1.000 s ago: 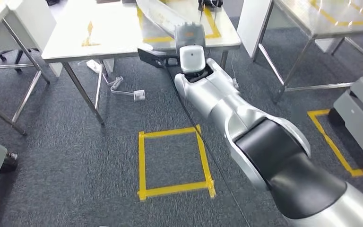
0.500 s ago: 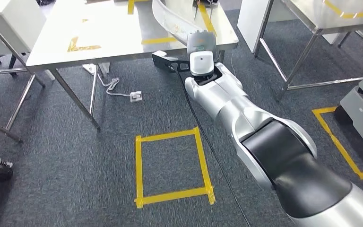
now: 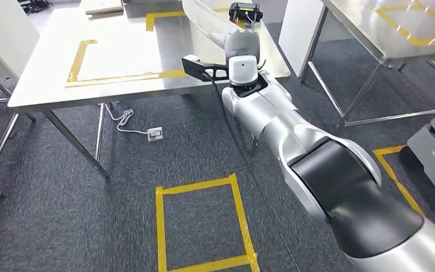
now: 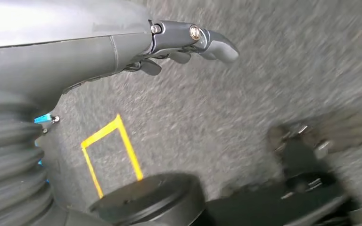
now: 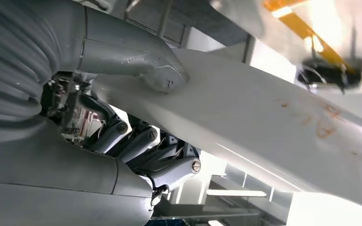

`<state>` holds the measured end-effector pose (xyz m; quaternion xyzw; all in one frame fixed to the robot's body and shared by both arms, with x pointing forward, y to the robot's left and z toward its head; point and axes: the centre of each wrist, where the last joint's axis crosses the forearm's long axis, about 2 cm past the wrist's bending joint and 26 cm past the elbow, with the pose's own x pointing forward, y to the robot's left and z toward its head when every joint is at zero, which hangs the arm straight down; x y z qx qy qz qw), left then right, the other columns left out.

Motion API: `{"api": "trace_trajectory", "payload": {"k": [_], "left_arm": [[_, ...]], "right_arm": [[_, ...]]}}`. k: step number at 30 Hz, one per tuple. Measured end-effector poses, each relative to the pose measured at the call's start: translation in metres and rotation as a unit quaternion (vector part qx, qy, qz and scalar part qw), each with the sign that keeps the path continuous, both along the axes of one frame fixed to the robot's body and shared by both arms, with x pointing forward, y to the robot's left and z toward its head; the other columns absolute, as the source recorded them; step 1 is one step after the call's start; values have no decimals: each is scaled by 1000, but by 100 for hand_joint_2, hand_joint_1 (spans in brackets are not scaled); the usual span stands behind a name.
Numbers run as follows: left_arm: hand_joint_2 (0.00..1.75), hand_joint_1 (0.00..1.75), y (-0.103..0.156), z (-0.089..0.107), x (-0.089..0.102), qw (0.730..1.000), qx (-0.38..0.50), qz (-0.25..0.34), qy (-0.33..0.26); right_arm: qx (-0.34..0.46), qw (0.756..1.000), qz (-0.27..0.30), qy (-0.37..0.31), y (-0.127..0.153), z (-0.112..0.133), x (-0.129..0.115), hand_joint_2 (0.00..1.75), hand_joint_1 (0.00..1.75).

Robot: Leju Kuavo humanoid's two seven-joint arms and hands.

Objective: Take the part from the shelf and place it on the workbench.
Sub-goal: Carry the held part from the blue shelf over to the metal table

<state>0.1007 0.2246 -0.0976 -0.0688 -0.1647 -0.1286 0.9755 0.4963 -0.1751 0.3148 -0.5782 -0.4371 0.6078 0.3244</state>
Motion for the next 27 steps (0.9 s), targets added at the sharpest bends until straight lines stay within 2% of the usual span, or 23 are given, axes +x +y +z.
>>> {"api": "trace_trajectory", "payload": {"k": [2, 13, 18, 27], "left_arm": [[175, 0, 0, 1, 3, 1000, 0, 0, -3], [175, 0, -4, 0, -3, 1000, -1, 2, 14], [175, 0, -3, 1, 4, 1000, -1, 4, 5], [175, 0, -3, 2, 6, 1000, 0, 1, 0]], "right_arm": [[7, 1000, 2, -7, -1, 7, 2, 175, 162], [15, 999, -23, 26, -21, -19, 0, 175, 162], [27, 999, -24, 2, -21, -1, 4, 175, 162], [42, 999, -30, 3, -24, 1, 5, 175, 162]]}}
